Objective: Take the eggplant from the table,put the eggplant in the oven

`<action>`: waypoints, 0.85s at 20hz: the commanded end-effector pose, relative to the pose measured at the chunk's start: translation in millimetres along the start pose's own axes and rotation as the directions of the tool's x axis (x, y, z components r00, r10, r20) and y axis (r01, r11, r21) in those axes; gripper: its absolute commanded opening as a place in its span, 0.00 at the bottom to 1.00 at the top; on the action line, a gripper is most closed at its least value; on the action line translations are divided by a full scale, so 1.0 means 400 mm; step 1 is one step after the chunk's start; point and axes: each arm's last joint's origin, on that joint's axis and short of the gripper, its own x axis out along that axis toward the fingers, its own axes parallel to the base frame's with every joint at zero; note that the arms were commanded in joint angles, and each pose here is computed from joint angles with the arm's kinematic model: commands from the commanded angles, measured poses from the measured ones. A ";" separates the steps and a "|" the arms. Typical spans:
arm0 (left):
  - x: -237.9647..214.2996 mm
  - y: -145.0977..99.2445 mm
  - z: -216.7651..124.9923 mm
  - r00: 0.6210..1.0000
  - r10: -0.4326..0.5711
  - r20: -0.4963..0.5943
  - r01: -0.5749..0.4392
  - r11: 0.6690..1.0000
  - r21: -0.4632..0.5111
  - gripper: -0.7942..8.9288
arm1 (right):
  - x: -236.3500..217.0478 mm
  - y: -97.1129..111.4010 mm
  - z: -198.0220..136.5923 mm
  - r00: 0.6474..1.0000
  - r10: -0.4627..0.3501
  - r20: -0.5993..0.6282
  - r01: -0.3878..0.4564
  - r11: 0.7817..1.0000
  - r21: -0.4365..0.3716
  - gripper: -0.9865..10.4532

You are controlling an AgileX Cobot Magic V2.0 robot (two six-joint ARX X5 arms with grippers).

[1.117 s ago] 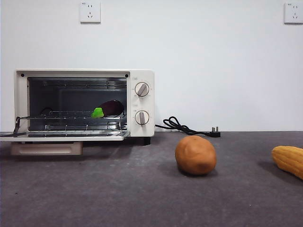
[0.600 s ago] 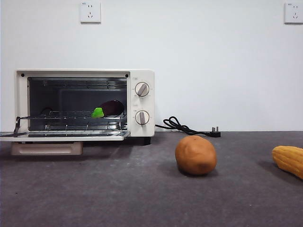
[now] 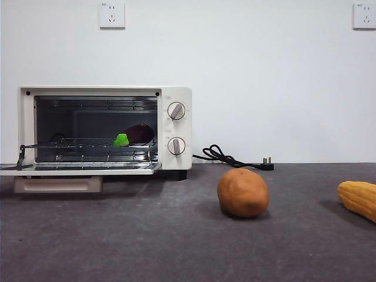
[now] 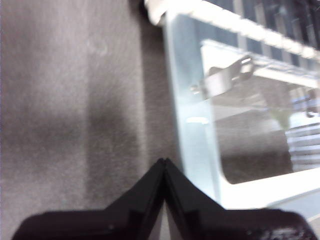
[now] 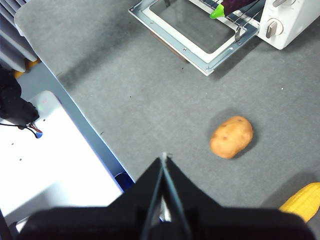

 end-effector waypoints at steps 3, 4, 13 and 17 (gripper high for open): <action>0.047 0.034 -0.021 0.998 -0.059 -0.024 0.059 0.998 -0.017 0.08 | -0.002 0.002 -0.006 1.000 0.003 -0.017 -0.003 0.999 0.040 0.08; 0.053 0.038 -0.024 0.997 -0.070 -0.028 0.069 0.997 -0.022 0.08 | -0.002 0.002 -0.006 1.000 0.003 -0.017 -0.003 0.999 0.042 0.08; 0.091 0.058 -0.045 0.971 -0.234 -0.042 0.230 0.971 -0.069 0.07 | -0.002 0.000 -0.006 0.999 -0.027 -0.020 0.028 0.999 0.043 0.08; 0.086 0.055 -0.041 0.927 -0.374 0.004 0.373 0.925 -0.069 0.07 | -0.002 -0.001 -0.006 0.999 -0.046 -0.023 0.047 0.998 0.043 0.08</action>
